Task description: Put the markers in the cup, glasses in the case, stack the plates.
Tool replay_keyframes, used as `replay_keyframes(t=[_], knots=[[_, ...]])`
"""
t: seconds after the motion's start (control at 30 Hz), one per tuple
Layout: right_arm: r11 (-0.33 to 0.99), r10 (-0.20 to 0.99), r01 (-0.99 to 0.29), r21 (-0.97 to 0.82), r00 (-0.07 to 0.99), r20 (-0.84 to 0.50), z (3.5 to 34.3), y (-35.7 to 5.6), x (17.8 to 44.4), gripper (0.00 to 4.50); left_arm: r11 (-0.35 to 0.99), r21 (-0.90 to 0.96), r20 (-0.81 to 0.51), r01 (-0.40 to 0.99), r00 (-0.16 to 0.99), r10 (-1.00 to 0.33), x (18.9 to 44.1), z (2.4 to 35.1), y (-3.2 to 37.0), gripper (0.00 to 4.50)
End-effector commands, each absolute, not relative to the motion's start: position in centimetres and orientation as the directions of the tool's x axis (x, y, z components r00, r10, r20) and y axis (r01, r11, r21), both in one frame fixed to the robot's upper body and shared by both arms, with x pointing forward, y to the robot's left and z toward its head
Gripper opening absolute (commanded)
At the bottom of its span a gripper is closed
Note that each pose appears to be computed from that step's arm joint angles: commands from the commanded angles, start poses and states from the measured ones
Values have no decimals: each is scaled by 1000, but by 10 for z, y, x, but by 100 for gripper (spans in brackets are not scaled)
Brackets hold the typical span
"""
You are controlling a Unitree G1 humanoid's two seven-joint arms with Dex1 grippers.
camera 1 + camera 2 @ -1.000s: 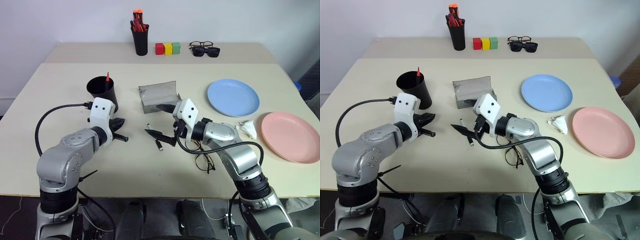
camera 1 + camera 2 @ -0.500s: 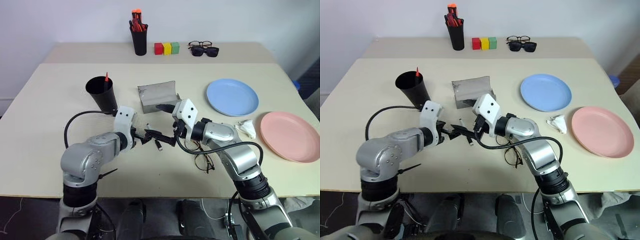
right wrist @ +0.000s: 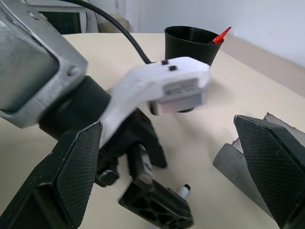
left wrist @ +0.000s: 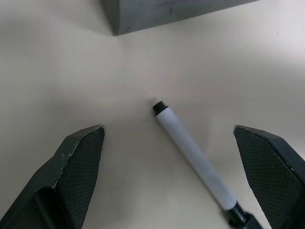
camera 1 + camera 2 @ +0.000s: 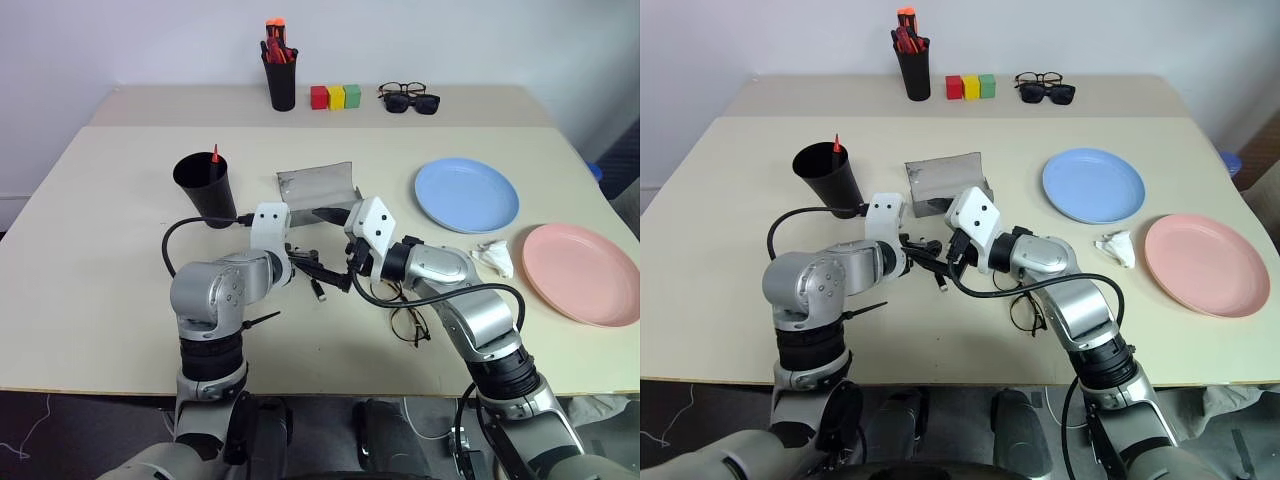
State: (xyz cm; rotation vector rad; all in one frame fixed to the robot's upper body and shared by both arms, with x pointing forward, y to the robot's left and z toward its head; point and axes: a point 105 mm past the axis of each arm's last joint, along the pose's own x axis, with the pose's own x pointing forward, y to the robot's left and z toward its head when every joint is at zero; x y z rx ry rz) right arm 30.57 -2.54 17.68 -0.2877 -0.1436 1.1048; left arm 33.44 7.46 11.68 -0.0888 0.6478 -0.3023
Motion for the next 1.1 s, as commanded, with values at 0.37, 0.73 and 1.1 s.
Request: replay_keyframes(t=[0.37, 0.73, 1.1], knots=[[423, 897, -846, -326, 441, 21, 188, -22, 300, 450, 979, -33, -621, 199, 764, -176, 338, 112, 78, 310], [427, 895, -844, -326, 445, 20, 188, -23, 301, 450, 996, 55, -571, 72, 820, -28, 351, 124, 115, 61], [420, 898, -848, -324, 440, 15, 187, -23, 301, 450, 973, 163, -456, 162, 887, -71, 354, 143, 138, 61]])
